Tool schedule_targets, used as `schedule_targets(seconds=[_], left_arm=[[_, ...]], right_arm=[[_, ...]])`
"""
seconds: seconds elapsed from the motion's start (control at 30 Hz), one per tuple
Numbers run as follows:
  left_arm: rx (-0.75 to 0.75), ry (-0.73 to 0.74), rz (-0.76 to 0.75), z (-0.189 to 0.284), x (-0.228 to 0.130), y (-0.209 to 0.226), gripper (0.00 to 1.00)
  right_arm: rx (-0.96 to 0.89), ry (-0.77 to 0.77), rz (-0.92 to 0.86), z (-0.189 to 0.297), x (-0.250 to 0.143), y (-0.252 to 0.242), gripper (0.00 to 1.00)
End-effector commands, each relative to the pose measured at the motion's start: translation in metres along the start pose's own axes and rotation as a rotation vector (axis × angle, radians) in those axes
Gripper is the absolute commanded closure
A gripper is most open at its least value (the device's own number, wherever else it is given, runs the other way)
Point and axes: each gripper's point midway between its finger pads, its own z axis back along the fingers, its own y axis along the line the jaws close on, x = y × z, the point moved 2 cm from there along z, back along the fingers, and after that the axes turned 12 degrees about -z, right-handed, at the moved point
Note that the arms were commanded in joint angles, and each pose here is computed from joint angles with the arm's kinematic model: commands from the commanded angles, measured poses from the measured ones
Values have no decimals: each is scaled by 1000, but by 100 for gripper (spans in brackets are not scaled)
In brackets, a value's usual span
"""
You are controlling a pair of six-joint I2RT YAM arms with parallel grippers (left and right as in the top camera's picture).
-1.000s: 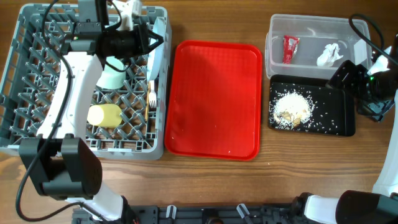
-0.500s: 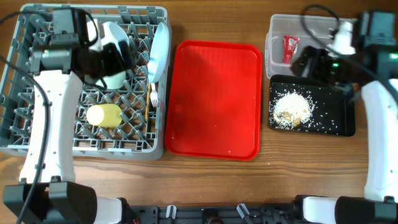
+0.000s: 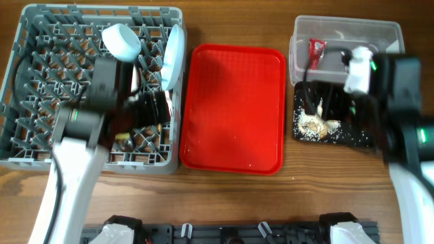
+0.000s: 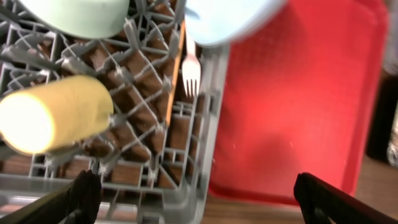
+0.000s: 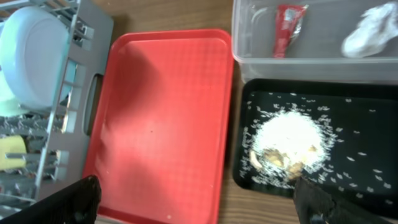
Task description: Sort waste into correct bins and load items into the dishwasher rack
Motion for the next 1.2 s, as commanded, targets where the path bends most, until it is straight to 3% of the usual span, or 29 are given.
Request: schedule_targets(seconds=[0.0,0.17,0.6,0.77,0.87,1.17], left_arm=[[-40,-206,-70,27,-30,-2,0],[-62,-343,-72,54,-58,3,0],[-58,-322,-71,54,-66,5,0],[-58,-322,-71,54,-66,5,0],[-58,-322,-71,54,-66,5,0],[-58,-322,-71,54,-66,5,0]], right_arm=[[-20,-116,51,17,-24,-17,0],[-21,-116,51,29,-41,-22,0],[-101,51,36,-20,-40,-33,0],[8,-358,145,16,-7,-19,0],[82,-560,167,16,-22,-25,0],[229,-939,208,2,-65,-45,0]])
